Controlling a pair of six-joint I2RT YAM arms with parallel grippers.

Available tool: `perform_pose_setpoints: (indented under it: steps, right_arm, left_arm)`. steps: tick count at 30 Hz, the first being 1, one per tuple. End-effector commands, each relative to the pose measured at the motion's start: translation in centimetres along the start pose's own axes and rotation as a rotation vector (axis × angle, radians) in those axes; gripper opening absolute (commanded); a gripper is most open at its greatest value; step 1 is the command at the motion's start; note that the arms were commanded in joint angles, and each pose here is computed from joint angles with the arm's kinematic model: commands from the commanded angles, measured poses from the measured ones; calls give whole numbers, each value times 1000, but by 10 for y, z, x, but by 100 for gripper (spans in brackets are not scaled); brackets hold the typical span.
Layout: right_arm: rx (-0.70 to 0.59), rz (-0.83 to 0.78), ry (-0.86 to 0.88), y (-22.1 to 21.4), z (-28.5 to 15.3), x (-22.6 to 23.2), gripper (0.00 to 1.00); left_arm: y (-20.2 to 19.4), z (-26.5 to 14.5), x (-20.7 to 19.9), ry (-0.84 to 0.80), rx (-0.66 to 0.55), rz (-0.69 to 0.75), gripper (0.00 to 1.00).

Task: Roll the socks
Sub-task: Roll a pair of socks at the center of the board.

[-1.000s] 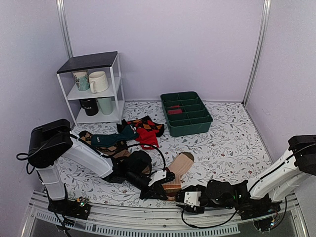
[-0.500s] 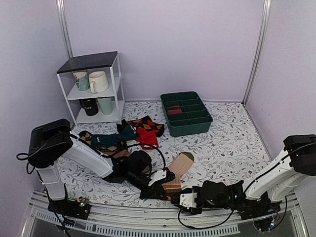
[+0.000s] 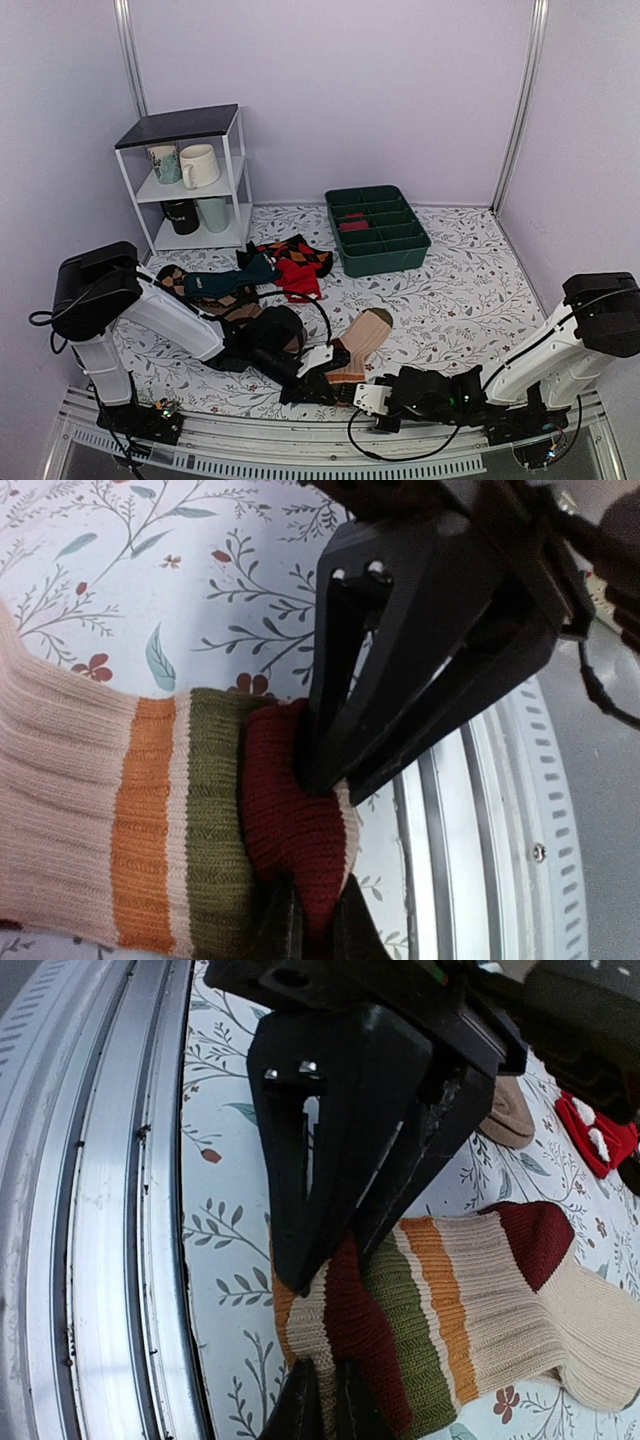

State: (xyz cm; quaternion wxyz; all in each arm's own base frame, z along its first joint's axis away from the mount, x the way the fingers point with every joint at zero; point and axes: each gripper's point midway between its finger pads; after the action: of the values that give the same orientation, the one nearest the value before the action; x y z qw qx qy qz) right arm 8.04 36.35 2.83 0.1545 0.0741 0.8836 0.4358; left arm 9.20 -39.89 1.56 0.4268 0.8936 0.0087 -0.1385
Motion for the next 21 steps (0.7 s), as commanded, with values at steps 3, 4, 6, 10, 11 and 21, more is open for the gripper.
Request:
perform_pose_setpoints:
  steps: [3, 4, 6, 10, 11, 21]
  right_arm:
    - [166, 143, 77, -43, 1, 6, 7]
    - [169, 164, 91, -45, 1, 6, 7]
    - [180, 212, 120, -47, 1, 5, 7]
    - [221, 347, 178, -54, 3, 0, 6]
    - [242, 382, 198, -56, 4, -1, 6]
    - [398, 666, 415, -67, 10, -4, 6]
  left_arm:
    - [-30, -23, 17, 181, 94, -14, 29]
    - [-20, -29, 19, 223, 63, 24, 30]
    - [6, -49, 22, 340, -21, 127, 30]
    - [32, -76, 8, 428, -142, 293, 30]
    - [35, -79, 2, 425, -157, 339, 30]
    - [25, -58, -14, 419, -85, 541, 40]
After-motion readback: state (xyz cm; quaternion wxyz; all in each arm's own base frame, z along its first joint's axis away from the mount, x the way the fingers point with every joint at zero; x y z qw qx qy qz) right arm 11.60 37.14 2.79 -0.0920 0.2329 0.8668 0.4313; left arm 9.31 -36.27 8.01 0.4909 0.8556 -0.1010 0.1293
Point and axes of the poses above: each gripper's point midway between its finger pads, its own z axis out along the fingers, its own x axis along the line the jaws close on, y = z × x, and after that the axes turned 6 degrees about z, right-handed
